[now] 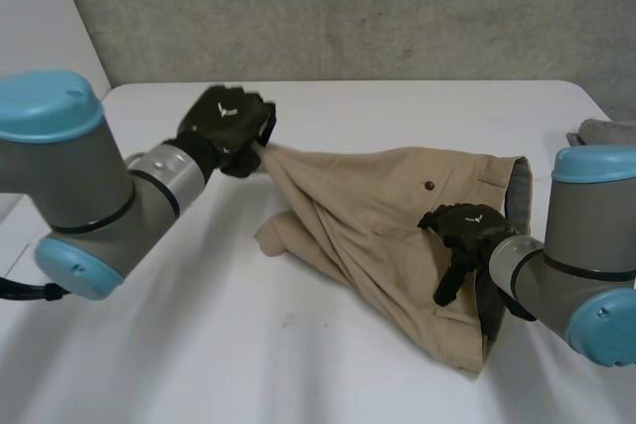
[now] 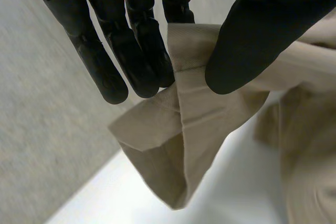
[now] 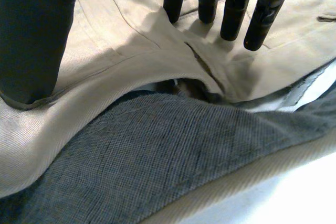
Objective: Fold the laundry.
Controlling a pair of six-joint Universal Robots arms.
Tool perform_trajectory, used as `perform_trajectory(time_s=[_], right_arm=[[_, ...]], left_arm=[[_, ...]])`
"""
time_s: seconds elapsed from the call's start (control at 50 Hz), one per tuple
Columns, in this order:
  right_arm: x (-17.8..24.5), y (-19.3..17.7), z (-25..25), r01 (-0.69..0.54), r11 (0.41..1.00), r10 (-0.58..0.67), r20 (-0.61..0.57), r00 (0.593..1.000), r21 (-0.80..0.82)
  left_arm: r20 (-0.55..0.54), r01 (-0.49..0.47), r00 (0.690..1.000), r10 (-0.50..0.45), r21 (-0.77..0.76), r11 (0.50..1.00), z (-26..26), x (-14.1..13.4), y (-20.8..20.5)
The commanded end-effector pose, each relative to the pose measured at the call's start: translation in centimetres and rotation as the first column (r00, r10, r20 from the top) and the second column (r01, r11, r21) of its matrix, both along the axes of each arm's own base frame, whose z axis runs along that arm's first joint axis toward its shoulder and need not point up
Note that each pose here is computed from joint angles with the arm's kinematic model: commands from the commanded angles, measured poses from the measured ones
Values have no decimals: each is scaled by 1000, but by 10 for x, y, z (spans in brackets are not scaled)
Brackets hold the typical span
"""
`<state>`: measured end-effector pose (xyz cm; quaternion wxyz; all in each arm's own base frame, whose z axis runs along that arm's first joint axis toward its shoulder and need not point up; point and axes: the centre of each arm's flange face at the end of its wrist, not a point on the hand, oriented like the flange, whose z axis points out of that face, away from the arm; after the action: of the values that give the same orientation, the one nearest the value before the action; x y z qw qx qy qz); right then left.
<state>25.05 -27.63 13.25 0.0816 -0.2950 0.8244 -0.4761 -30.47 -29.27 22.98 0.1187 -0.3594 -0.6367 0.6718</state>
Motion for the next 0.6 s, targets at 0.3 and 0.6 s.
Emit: perform_trajectory(time_s=[0.3,0.6], right_arm=[[-1,-3,58,14,970,-13,6,1000,-242],[-9,54,221,-152,836,130,-78,988,-527]], left_arm=[[-198,0,980,-25,-124,992,91,12,42],[-249,-52,969,-6,-226,973,132,36,60]])
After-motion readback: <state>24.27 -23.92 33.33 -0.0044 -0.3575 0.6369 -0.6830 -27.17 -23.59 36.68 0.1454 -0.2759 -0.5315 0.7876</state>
